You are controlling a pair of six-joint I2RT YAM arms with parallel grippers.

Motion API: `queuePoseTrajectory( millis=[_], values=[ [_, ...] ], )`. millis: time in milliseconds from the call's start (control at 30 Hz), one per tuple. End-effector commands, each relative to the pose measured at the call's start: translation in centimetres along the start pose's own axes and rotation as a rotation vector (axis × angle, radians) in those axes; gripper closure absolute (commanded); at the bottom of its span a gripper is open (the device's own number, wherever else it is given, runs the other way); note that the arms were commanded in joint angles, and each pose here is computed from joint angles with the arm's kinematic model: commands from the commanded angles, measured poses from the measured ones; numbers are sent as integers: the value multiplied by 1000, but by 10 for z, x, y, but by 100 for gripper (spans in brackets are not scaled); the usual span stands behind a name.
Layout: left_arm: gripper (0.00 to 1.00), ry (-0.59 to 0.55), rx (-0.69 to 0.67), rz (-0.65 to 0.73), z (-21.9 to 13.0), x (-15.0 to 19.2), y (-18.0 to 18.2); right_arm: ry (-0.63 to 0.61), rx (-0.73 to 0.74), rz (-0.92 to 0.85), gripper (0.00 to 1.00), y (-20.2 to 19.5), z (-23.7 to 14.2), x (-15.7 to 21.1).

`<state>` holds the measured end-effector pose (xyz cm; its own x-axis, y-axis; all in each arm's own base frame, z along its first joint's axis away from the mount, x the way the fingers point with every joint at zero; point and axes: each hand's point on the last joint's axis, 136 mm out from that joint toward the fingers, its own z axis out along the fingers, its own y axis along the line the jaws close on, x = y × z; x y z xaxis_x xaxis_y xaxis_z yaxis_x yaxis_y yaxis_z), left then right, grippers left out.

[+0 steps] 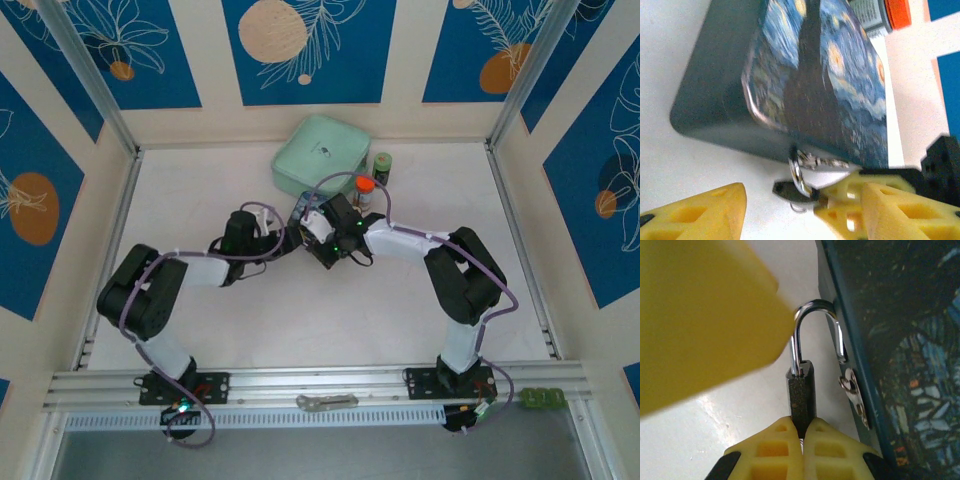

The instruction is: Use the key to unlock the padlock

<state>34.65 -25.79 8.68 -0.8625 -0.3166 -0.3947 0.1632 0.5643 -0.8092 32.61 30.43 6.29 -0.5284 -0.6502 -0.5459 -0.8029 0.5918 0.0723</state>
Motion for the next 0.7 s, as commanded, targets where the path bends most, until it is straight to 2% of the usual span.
queuePoseTrajectory(
  millis=[0, 133, 400, 667],
  values=[
    [42, 20, 74, 26, -3, 14, -10, -48, -36, 6, 100, 2, 0, -13],
    [46, -4, 70, -10, 4, 15, 1, -49, -41, 28, 100, 1, 0, -11],
    [45, -136, 97, -54, 13, -14, -2, -44, -67, 28, 100, 6, 4, -10],
    [39, -275, 48, -106, -27, -20, 13, -34, -151, 57, 100, 41, -2, -12]
  ],
)
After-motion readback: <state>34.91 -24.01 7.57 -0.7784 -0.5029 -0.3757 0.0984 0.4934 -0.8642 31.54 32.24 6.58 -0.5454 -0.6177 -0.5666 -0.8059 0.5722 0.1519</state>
